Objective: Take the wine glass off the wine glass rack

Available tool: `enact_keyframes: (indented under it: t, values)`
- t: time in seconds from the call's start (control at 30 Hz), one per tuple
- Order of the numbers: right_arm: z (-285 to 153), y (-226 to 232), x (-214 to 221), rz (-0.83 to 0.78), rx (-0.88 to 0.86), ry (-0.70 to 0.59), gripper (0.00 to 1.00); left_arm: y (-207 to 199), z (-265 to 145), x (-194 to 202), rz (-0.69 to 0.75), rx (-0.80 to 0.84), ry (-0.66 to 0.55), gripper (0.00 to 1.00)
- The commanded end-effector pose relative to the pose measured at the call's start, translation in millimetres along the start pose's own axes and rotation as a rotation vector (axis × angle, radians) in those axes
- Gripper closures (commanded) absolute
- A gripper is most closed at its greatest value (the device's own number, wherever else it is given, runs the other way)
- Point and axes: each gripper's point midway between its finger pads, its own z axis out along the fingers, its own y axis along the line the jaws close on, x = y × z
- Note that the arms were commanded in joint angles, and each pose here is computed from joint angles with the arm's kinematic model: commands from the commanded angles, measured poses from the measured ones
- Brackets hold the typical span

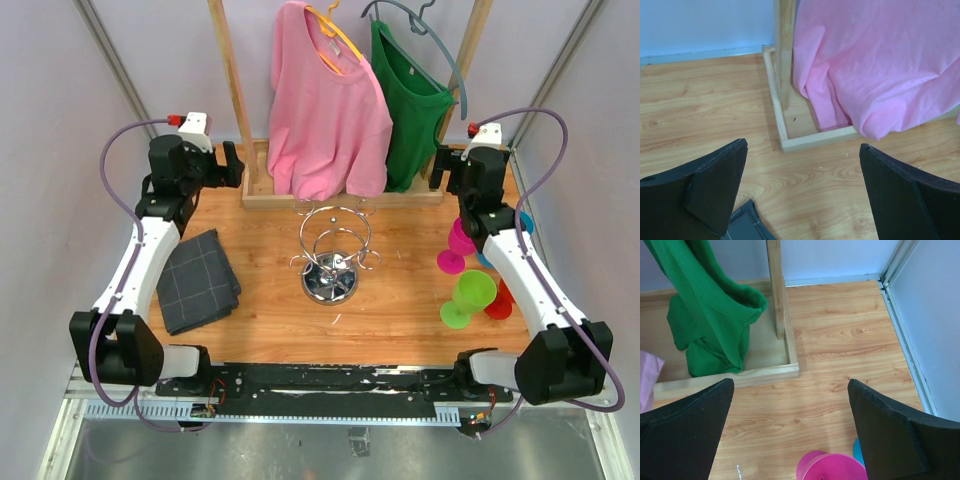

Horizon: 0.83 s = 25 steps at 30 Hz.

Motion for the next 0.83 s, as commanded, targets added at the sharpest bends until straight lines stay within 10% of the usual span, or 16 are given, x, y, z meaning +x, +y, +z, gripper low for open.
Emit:
enact_keyframes:
  t: [0.0, 0.8]
  values:
    - [-7, -5, -11, 0.001, 0.021, -0.054, 0.02, 5, -1, 3, -0.019, -0.027, -0.021, 0.01]
    - [-8, -8, -7, -0.020, 0.029, -0.024, 0.02, -1, 6, 20, 0.023, 0.028, 0.011, 0.01]
